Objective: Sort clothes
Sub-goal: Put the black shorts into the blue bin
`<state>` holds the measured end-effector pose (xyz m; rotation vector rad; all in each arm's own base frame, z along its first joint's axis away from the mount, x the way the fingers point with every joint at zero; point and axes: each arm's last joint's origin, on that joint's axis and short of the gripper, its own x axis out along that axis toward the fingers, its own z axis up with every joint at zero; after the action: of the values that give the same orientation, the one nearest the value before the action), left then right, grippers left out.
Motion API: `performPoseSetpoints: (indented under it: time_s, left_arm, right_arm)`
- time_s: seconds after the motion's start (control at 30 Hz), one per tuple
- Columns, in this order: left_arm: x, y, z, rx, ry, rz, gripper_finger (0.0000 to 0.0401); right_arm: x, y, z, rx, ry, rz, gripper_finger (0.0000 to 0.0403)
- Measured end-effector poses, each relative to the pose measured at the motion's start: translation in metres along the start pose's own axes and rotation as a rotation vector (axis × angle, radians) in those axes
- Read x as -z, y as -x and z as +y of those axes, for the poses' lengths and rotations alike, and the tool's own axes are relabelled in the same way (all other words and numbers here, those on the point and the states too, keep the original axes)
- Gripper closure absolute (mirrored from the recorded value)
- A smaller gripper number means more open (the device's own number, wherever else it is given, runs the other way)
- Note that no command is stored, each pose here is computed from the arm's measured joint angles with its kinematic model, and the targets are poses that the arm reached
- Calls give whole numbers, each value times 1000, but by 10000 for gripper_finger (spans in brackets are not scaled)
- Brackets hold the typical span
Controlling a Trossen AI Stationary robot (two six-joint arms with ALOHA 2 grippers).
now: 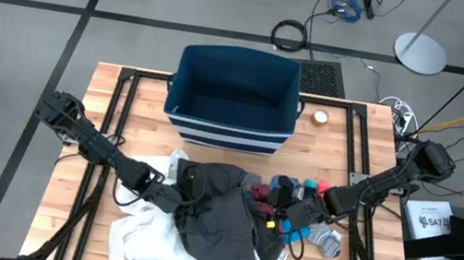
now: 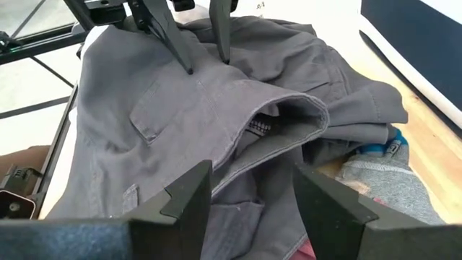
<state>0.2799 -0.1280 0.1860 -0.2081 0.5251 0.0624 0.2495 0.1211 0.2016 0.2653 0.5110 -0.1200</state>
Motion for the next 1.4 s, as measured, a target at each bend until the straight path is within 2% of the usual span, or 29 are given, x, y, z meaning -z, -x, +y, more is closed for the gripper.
performPoseSetpoints:
  time_s: [0.63,0.93,1.4]
  left_arm:
    - [3,-5,13,19,-1,110,237]
    - [19,-24,20,-11,-16,177,237]
    - [2,-23,6,92,-155,-17,237]
  right_arm:
    - [0,0,0,0,-32,-2,220]
    - [0,0,0,0,-32,-3,220]
    - [1,2,4,-15,-40,-8,220]
